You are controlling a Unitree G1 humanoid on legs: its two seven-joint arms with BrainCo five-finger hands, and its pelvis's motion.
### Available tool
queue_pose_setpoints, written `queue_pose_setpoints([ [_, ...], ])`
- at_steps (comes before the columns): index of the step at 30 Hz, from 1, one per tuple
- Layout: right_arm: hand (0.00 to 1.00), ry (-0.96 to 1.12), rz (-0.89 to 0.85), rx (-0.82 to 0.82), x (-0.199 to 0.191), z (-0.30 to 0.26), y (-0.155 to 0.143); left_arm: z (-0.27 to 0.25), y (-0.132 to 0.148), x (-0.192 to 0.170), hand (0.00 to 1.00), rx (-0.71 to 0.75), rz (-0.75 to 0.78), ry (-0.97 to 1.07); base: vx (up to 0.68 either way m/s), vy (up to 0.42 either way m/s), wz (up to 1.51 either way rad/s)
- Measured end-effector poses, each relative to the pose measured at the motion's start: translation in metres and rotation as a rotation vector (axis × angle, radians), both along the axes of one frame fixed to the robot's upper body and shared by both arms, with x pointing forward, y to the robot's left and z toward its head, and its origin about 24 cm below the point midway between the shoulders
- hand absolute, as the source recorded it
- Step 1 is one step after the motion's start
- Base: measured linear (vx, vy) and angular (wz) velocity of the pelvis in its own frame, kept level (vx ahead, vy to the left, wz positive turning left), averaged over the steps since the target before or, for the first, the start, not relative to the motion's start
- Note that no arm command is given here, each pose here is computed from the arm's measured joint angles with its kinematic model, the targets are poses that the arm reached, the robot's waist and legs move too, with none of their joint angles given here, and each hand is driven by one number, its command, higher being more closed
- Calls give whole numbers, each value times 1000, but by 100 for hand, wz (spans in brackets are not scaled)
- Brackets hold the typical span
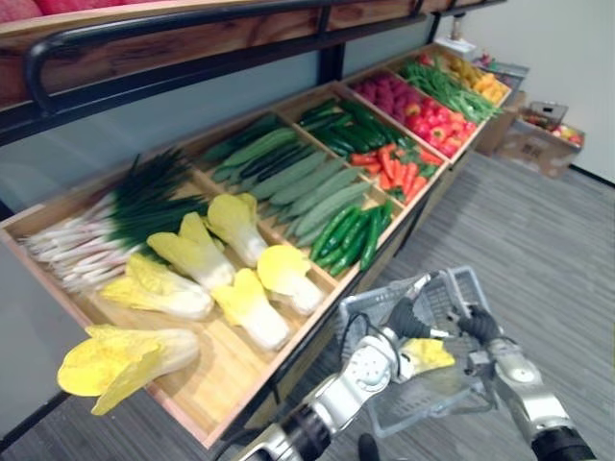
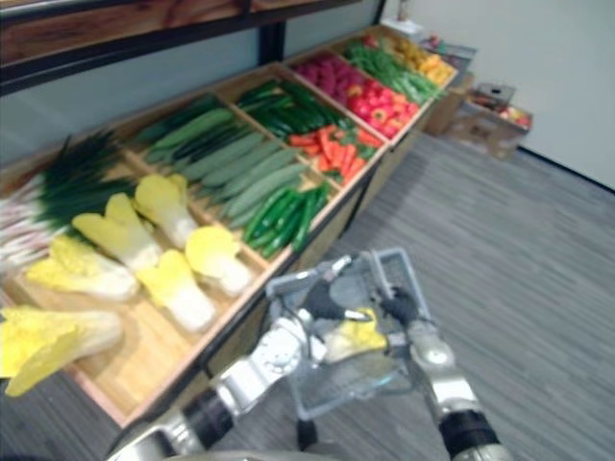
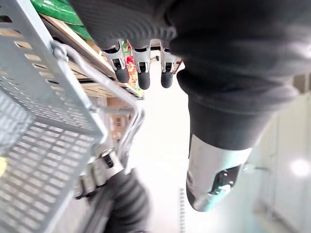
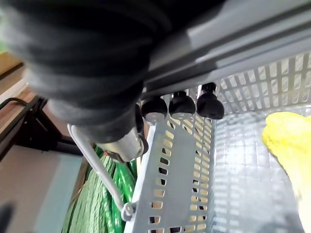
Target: Pick vegetable in the basket
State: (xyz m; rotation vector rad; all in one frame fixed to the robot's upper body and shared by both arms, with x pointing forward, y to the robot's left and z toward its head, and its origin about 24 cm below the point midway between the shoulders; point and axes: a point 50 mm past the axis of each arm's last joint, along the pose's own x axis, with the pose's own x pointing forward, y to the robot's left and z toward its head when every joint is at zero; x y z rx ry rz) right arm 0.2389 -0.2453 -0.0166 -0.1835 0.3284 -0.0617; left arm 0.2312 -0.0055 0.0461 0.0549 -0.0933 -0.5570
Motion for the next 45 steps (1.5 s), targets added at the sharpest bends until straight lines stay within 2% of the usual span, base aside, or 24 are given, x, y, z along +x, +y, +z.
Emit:
queue_pose_setpoints([
  [2, 100, 37, -40, -24, -12, -7, -14, -5, 45, -5, 0, -150, 122, 98, 2, -6, 3],
  [4, 100, 88, -67, -64, -25, -16, -25, -15, 79, -10, 0, -199, 231, 161, -5, -14, 7],
  [6, 100, 163, -84, -123, -45, -28, -35, -32, 107, -23, 0, -187, 317, 232, 1, -12, 22],
  [13, 100, 270, -202, -182, -81, -47, -53, -59, 138, -57, 0, -145, 437, 345, -16, -11, 12],
  [24, 100, 358, -347, -246, -106, -65, -60, -75, 148, -68, 0, -17, 458, 376, -12, -8, 1],
  [32, 100, 461, -518, -199, -137, -83, -69, -83, 162, -69, 0, 39, 494, 393, 47, -11, 0],
  [40, 100, 473, -582, -120, -148, -91, -60, -87, 165, -71, 0, 76, 490, 392, -57, 13, -15],
  [45, 100, 360, -620, -70, -145, -80, -39, -76, 159, -61, 0, 106, 459, 310, -171, 80, -78],
])
